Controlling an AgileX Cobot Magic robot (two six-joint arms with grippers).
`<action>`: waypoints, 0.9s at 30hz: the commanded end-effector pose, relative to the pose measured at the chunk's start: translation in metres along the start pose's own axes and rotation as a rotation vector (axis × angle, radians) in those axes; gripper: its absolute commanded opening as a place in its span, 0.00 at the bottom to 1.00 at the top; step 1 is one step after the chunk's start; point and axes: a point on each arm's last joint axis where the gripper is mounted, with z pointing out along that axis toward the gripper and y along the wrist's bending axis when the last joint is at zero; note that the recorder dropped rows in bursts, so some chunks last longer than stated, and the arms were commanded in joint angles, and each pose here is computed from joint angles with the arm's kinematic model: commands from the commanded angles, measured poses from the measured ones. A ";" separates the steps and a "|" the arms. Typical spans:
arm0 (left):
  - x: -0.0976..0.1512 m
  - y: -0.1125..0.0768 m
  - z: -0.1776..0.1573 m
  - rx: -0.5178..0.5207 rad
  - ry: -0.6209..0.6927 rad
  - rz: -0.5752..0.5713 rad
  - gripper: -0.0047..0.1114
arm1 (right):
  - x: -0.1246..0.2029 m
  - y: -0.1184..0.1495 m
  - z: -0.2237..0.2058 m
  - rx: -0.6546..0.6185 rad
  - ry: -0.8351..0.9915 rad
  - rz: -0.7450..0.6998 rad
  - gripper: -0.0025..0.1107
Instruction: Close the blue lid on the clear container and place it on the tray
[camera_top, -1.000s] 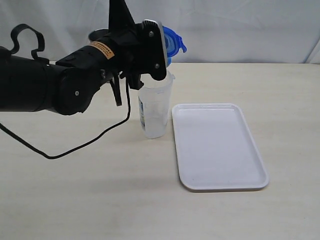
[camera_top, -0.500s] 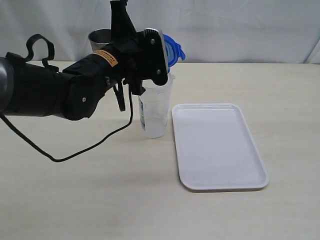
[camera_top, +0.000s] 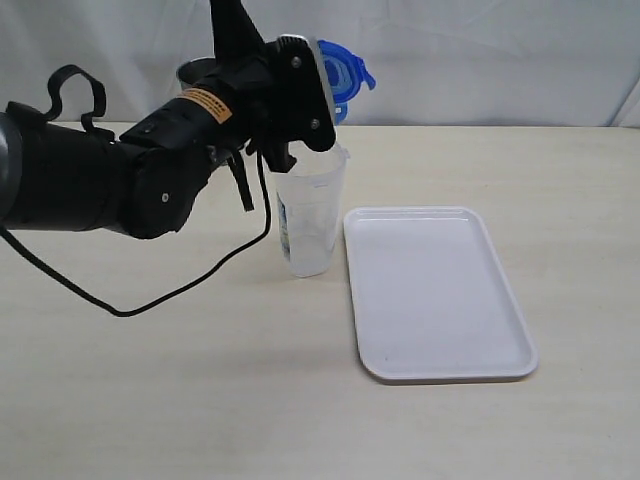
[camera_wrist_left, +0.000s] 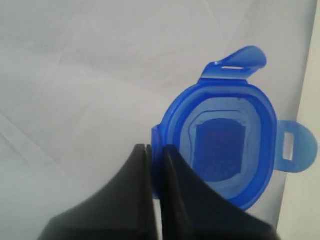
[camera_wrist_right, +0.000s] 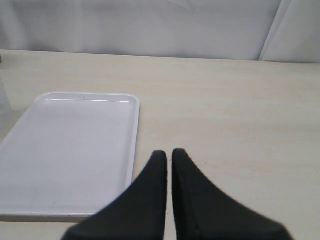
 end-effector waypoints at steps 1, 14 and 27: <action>-0.002 0.003 0.000 -0.003 -0.013 -0.014 0.04 | 0.000 0.000 0.000 0.006 -0.006 -0.008 0.06; -0.001 -0.006 -0.001 0.099 0.000 -0.015 0.04 | 0.000 0.000 0.000 0.006 -0.006 -0.008 0.06; -0.004 0.009 -0.001 -0.050 -0.023 -0.039 0.04 | 0.000 0.000 0.000 0.006 -0.006 -0.008 0.06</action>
